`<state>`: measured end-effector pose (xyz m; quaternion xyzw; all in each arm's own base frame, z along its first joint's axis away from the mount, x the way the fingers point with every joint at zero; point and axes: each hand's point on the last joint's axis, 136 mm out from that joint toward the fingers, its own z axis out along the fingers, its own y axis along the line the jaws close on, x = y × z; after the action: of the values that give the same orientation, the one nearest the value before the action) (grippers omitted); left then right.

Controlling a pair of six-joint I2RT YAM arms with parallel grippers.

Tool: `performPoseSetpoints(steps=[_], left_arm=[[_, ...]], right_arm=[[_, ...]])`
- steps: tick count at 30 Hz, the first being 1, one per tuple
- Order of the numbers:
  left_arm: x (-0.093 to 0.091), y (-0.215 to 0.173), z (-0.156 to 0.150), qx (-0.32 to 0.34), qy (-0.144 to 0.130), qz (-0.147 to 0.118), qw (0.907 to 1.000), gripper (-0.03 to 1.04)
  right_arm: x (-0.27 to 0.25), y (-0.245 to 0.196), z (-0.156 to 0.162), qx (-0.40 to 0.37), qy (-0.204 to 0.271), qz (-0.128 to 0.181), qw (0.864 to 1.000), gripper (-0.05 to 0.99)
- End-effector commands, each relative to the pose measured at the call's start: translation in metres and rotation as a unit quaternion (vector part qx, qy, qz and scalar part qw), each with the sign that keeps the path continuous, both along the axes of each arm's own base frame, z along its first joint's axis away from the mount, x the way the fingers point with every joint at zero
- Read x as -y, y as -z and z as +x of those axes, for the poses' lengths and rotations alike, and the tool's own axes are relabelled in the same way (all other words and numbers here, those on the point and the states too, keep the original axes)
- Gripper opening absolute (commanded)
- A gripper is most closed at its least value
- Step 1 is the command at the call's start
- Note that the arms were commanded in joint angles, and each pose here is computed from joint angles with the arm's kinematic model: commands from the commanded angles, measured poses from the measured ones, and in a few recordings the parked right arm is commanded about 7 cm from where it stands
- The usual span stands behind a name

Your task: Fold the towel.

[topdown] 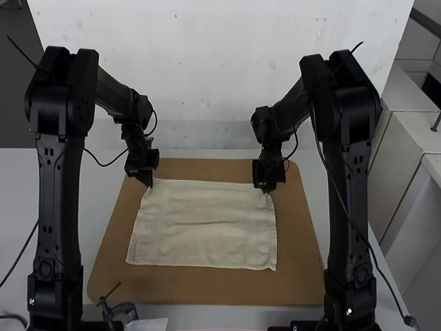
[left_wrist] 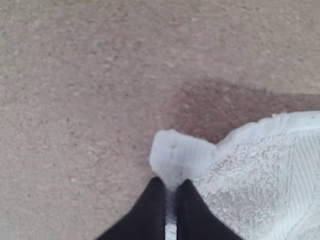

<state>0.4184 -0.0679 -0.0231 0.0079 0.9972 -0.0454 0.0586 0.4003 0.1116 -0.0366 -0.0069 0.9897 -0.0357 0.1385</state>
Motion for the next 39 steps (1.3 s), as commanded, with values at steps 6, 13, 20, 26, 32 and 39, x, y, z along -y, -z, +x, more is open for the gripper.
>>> performPoseSetpoints(steps=[6,13,20,26,32,39], left_arm=[[0.009,-0.077,0.012,0.089,-0.013,-0.007,0.9959,0.02],[0.003,-0.111,0.011,0.126,-0.033,-0.012,0.9914,0.02],[0.007,-0.1,-0.023,0.11,-0.024,-0.011,0.9936,0.02],[0.014,-0.085,-0.058,0.095,-0.005,-0.009,0.9954,0.02],[0.019,-0.079,-0.092,0.089,0.014,-0.009,0.9959,0.02],[0.015,-0.09,-0.112,0.107,0.018,-0.013,0.994,0.02]], right_arm=[[0.005,-0.085,0.049,0.117,0.029,0.004,0.993,0.02],[0.004,-0.124,0.056,0.169,0.034,0.02,0.985,0.02],[0.008,-0.118,0.032,0.169,0.026,0.02,0.985,0.02],[0.014,-0.103,0.001,0.152,0.016,0.014,0.988,0.02],[0.018,-0.092,-0.039,0.134,-0.008,0.004,0.991,0.02],[0.021,-0.09,-0.074,0.132,-0.025,0.006,0.991,0.02]])
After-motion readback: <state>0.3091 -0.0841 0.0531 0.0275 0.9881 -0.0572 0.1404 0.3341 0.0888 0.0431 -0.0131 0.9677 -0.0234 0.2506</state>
